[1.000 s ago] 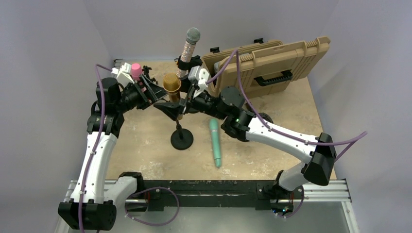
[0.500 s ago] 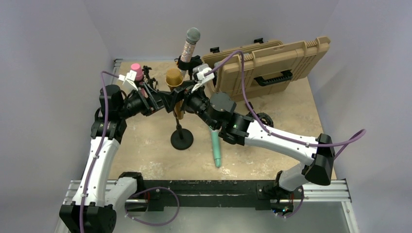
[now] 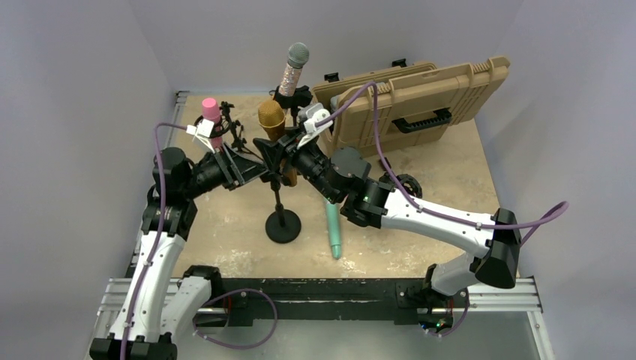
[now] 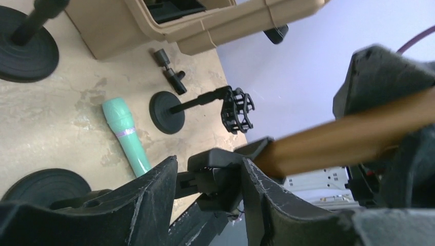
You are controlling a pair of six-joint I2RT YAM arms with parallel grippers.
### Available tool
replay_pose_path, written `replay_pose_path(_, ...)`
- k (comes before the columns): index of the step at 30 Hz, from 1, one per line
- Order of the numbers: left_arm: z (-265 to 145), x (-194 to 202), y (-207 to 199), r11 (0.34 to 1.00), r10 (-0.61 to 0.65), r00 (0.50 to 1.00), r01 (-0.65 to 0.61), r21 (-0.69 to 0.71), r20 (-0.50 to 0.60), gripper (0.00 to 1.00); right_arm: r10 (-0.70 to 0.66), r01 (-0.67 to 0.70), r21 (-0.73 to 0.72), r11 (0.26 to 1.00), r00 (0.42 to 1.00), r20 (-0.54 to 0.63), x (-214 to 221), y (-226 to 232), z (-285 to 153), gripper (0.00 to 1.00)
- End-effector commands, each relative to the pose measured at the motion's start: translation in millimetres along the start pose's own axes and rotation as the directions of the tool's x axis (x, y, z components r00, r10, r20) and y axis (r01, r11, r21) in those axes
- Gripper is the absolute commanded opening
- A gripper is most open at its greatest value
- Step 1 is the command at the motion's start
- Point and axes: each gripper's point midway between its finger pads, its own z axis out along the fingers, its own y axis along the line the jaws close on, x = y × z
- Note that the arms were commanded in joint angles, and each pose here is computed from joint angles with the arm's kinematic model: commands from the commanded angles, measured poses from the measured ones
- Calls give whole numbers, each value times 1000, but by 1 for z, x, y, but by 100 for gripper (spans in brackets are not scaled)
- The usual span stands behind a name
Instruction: Remove the microphone from the stand
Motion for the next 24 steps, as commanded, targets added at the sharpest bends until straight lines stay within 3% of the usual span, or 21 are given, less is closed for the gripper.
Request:
replay_pose_path(1, -8, 26, 0, 999, -35, 998, 36, 18, -61, 46, -127, 139, -103, 985, 986, 112, -35, 13, 0, 46)
replay_pose_path(4, -14, 34, 0, 1000, -10, 997, 12, 21, -75, 47, -185, 211, -162, 964, 969, 164, -44, 17, -3, 41)
replay_pose_path(6, -18, 36, 1, 996, 84, 993, -84, 12, -79, 54, -202, 233, -193, 953, 965, 170, -43, 19, -3, 33)
replay_pose_path(12, -34, 27, -7, 930, 366, 928, -367, -4, -67, 97, -241, 276, -239, 931, 956, 164, -29, 20, -8, 28)
replay_pose_path(13, -35, 24, -8, 917, 398, 915, -400, -11, -62, 100, -240, 277, -247, 929, 956, 168, -30, 21, -9, 28)
replay_pose_path(20, -34, 7, -23, 831, 554, 830, -556, 22, 63, 100, -223, 275, -314, 909, 956, 192, -35, 31, -13, 28)
replay_pose_path(24, -32, 10, -17, 675, 732, 664, -737, -28, 154, 100, -223, 282, -345, 895, 954, 201, -37, 34, -13, 28)
